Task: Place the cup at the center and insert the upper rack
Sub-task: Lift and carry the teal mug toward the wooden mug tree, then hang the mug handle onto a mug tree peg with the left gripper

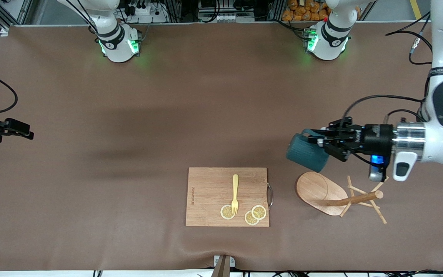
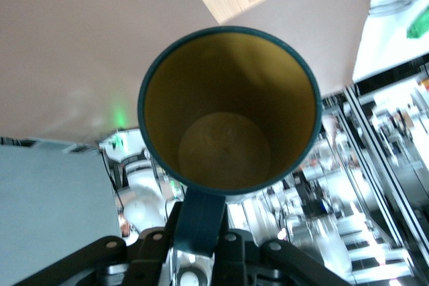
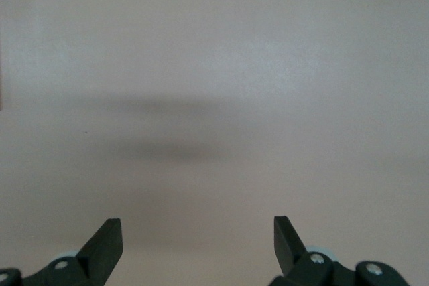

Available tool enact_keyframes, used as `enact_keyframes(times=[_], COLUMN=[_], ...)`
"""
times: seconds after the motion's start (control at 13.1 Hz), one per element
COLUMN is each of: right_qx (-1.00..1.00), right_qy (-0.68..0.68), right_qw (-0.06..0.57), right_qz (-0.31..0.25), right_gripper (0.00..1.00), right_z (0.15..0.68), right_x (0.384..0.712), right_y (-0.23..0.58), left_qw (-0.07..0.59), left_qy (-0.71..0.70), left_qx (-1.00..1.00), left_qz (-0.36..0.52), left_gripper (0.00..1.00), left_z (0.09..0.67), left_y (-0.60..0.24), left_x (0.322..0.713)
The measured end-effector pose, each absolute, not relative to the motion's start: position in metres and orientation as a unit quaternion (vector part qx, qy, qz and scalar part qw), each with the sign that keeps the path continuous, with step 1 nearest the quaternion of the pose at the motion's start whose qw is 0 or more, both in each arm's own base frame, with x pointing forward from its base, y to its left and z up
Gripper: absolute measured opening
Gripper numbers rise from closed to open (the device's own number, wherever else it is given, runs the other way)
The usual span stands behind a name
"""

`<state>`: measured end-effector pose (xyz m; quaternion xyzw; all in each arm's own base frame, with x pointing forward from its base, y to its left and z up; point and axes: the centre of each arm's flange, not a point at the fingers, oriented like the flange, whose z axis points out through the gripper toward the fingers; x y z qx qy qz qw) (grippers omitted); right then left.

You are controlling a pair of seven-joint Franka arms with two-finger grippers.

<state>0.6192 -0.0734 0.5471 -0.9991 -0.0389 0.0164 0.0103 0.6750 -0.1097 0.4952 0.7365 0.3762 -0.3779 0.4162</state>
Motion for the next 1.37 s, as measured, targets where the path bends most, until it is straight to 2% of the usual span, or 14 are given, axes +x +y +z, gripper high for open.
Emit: enact_keyframes(times=[0.46, 1.37], right_qx=[-0.999, -0.999], right_qy=[-0.038, -0.038], right_qw=[0.010, 0.010], right_qz=[0.016, 0.016], right_gripper=[1.00, 1.00], right_z=[0.547, 0.547], right_x=[0.619, 0.619], right_y=[-0.075, -0.075], left_qw=[0.491, 0.522], left_qy=[0.317, 0.297], left_qx=[0.687, 0.696], left_qz=[-0.432, -0.394], left_gripper=[0.21, 0.21], left_z=[0.415, 0.379], left_y=[-0.023, 0.016], left_x=[0.683, 0.686])
